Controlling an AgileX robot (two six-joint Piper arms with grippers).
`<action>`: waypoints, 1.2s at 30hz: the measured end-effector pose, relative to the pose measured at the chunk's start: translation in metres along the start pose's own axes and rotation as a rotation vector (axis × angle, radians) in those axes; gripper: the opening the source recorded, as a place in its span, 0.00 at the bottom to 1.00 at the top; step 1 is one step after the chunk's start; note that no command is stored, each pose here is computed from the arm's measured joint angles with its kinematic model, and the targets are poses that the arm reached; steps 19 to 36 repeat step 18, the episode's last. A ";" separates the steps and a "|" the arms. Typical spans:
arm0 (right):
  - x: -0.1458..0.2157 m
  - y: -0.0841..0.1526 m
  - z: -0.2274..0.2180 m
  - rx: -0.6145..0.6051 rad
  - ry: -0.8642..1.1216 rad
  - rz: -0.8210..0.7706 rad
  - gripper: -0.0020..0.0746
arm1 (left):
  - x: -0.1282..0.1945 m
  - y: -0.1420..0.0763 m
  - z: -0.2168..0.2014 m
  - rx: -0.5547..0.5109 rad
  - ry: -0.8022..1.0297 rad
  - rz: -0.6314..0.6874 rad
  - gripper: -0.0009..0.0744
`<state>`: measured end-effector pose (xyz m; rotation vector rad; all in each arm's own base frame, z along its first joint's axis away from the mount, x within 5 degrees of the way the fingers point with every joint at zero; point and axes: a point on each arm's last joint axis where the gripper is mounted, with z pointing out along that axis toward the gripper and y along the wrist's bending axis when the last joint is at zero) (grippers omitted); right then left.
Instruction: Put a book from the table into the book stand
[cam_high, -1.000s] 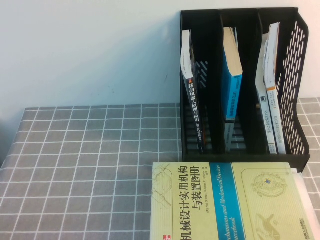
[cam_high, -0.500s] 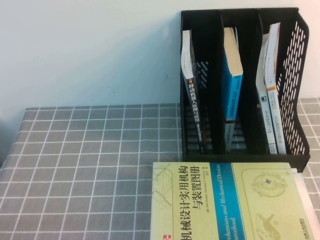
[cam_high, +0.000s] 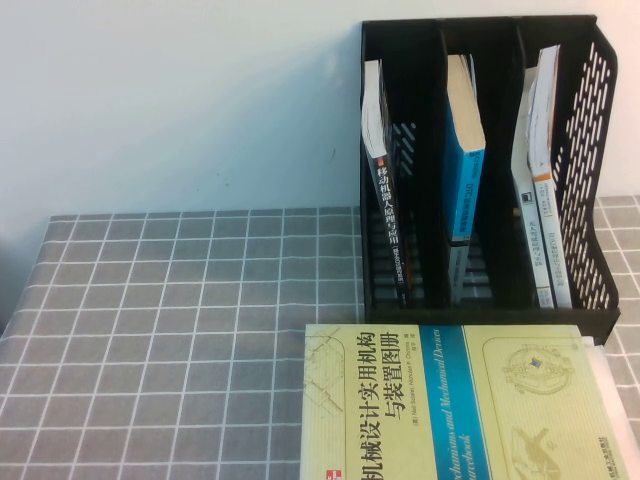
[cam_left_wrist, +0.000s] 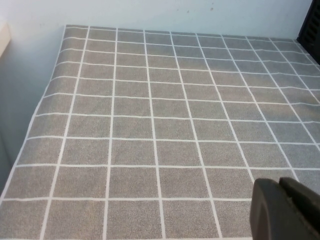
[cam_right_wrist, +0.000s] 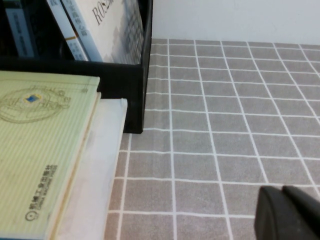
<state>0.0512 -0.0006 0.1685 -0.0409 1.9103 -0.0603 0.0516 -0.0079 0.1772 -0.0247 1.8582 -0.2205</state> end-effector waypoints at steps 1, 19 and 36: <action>0.000 0.000 0.000 0.001 0.000 0.003 0.02 | 0.000 0.000 0.000 0.000 0.000 0.000 0.01; 0.000 0.000 0.000 0.001 0.000 0.035 0.02 | 0.000 0.000 0.000 0.000 0.000 0.000 0.01; 0.000 0.000 0.000 0.001 0.000 0.035 0.02 | 0.000 0.000 0.000 0.000 0.000 0.000 0.01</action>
